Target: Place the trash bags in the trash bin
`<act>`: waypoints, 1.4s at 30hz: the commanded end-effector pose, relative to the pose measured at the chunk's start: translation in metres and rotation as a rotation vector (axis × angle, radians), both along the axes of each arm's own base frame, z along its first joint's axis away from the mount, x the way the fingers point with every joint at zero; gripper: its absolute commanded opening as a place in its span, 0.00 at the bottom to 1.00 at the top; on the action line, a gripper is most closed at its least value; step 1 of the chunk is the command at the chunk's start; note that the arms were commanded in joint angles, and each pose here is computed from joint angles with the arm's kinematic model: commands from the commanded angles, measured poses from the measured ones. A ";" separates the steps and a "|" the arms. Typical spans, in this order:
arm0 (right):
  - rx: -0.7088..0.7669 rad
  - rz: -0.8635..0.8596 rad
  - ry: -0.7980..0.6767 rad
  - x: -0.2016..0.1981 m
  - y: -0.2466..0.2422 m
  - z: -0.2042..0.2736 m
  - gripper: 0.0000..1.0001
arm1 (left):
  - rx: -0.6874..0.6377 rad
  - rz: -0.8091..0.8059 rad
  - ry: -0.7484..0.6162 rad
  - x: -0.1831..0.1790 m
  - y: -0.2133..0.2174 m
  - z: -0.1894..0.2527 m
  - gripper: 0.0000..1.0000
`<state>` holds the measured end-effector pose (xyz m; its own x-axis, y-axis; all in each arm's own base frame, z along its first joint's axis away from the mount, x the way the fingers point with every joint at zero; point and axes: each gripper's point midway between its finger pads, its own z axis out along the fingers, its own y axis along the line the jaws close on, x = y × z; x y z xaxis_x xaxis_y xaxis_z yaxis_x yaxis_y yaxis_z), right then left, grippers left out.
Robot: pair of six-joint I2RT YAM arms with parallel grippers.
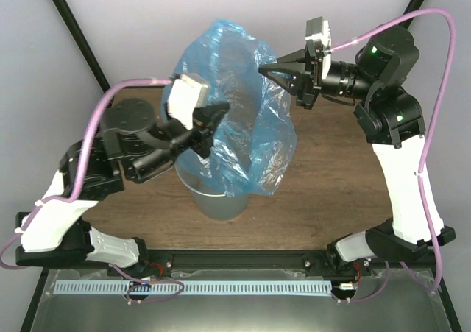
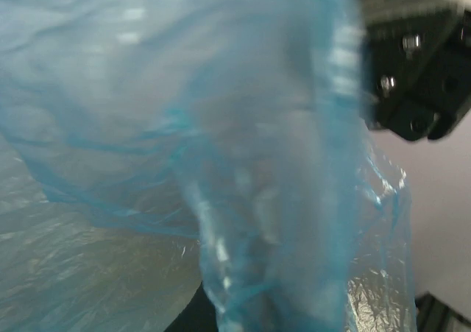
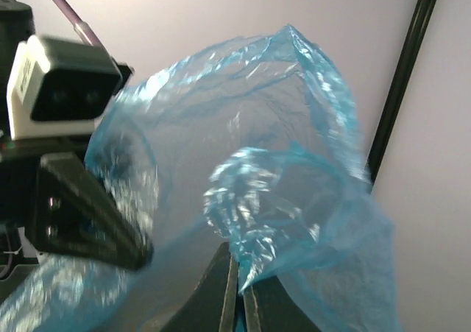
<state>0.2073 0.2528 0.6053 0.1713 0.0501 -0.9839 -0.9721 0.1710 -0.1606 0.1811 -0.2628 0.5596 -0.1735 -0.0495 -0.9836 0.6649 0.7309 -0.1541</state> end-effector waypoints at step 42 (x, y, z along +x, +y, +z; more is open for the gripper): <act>-0.032 0.148 0.056 -0.006 0.012 -0.019 0.05 | 0.013 0.243 0.072 0.005 0.080 -0.036 0.04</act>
